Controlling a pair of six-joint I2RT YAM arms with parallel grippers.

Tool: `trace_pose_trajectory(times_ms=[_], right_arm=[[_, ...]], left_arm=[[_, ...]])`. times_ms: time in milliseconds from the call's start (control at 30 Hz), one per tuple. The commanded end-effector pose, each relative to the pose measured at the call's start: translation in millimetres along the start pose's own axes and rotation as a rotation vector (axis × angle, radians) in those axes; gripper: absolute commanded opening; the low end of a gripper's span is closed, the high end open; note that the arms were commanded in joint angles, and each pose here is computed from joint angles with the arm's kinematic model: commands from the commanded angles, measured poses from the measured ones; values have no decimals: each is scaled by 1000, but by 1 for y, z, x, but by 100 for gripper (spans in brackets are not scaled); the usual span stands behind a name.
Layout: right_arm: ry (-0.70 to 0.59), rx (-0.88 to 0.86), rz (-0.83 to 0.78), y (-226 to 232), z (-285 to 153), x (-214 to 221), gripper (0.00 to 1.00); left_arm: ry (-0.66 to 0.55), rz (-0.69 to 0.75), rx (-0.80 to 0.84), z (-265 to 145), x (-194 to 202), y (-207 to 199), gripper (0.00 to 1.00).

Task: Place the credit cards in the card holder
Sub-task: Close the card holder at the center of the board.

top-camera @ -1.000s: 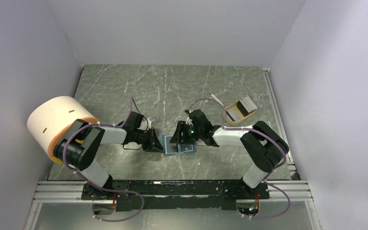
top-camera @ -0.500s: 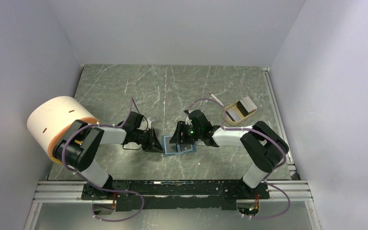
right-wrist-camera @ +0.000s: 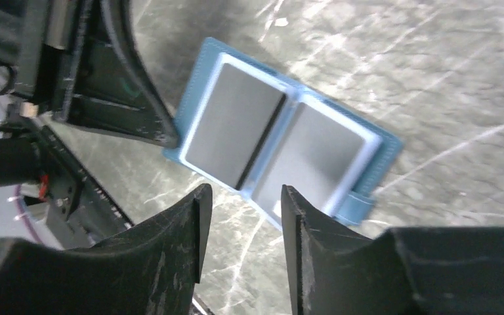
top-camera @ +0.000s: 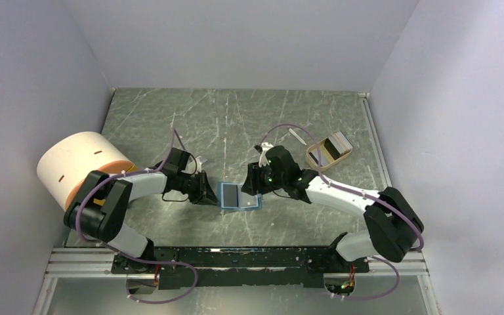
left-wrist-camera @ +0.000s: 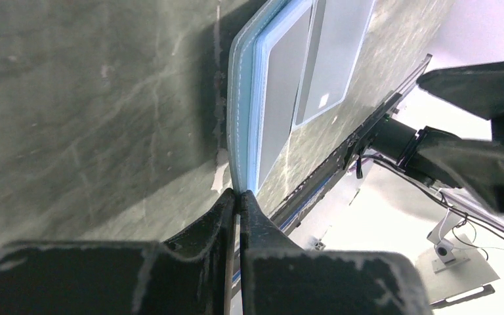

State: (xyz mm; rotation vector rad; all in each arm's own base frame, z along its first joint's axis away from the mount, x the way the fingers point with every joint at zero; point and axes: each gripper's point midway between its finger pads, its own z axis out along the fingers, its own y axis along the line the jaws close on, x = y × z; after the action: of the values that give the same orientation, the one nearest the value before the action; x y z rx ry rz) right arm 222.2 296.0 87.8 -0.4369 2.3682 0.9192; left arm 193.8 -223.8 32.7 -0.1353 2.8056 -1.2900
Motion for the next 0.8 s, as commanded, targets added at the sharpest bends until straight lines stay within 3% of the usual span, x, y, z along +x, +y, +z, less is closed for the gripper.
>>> trace_pose_trajectory(times_ms=[0,67,200,333,567,767], right_arm=[[64,159,-196,-38,-4,2,35],[141,200,-280,-51,0,7,27],[278,253,-390,-70,4,16,29],[273,204,-481,-67,5,12,30],[405,240,-595,-93,18,27,34],[373,188,-675,-86,21,17,37]], left_arm=[[-24,23,-19,-15,-11,-1,9],[-25,16,-10,-18,-13,-2,9],[-10,7,-9,-21,-16,-2,9],[6,1,-10,-22,-16,0,9],[20,-11,-22,-24,-21,4,9],[21,-26,-20,-24,-21,6,9]])
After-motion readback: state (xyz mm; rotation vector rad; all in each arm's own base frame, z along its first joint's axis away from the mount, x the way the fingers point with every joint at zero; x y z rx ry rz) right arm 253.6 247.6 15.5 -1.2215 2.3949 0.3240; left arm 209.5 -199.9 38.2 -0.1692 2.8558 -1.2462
